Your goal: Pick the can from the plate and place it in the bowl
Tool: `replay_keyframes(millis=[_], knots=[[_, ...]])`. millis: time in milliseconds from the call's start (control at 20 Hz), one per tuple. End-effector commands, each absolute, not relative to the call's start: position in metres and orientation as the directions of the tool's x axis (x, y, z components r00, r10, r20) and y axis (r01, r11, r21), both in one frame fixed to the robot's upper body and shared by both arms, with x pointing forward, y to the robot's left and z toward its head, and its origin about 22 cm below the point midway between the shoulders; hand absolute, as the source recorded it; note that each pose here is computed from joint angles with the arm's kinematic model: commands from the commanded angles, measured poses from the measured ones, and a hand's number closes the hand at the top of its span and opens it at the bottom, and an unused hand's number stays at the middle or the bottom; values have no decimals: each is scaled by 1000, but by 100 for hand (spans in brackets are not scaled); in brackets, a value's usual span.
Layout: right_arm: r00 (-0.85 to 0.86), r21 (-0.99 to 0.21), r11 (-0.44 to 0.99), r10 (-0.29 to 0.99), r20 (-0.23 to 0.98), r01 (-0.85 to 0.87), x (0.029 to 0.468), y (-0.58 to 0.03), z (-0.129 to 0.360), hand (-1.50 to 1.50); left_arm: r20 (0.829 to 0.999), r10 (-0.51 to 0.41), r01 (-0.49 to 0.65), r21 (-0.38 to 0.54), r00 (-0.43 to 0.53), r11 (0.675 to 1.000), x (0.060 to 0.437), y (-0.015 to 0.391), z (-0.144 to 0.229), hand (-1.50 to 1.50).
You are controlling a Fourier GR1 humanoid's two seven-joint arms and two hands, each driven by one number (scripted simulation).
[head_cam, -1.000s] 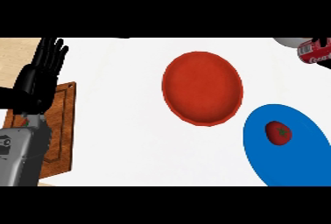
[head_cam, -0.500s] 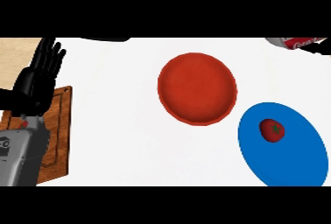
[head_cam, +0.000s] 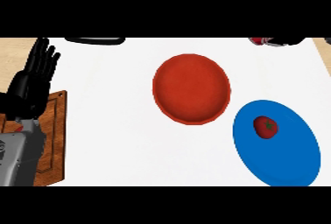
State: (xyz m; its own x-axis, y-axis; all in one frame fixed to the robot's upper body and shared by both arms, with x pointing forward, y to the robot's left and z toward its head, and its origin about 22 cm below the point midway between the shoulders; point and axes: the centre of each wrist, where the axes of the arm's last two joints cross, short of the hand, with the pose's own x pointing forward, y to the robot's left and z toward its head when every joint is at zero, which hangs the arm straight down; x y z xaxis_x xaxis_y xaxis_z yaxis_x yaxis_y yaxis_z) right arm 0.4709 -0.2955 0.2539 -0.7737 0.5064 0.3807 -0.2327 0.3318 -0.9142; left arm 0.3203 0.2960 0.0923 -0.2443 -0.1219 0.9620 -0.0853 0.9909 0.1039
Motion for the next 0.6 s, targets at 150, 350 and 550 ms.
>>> replay_keyframes(millis=[150,350,550], knots=[[-809,-849,190,261,527,-492,482,-225,242,150,962,-143,-130,115,-232,985,319,309,86,0],[-795,-839,135,270,543,-527,483,-192,224,150,965,-125,-136,95,-231,986,311,301,81,0],[-799,-839,88,264,540,-538,479,-175,181,150,968,-117,-121,91,-223,988,310,309,86,0]])
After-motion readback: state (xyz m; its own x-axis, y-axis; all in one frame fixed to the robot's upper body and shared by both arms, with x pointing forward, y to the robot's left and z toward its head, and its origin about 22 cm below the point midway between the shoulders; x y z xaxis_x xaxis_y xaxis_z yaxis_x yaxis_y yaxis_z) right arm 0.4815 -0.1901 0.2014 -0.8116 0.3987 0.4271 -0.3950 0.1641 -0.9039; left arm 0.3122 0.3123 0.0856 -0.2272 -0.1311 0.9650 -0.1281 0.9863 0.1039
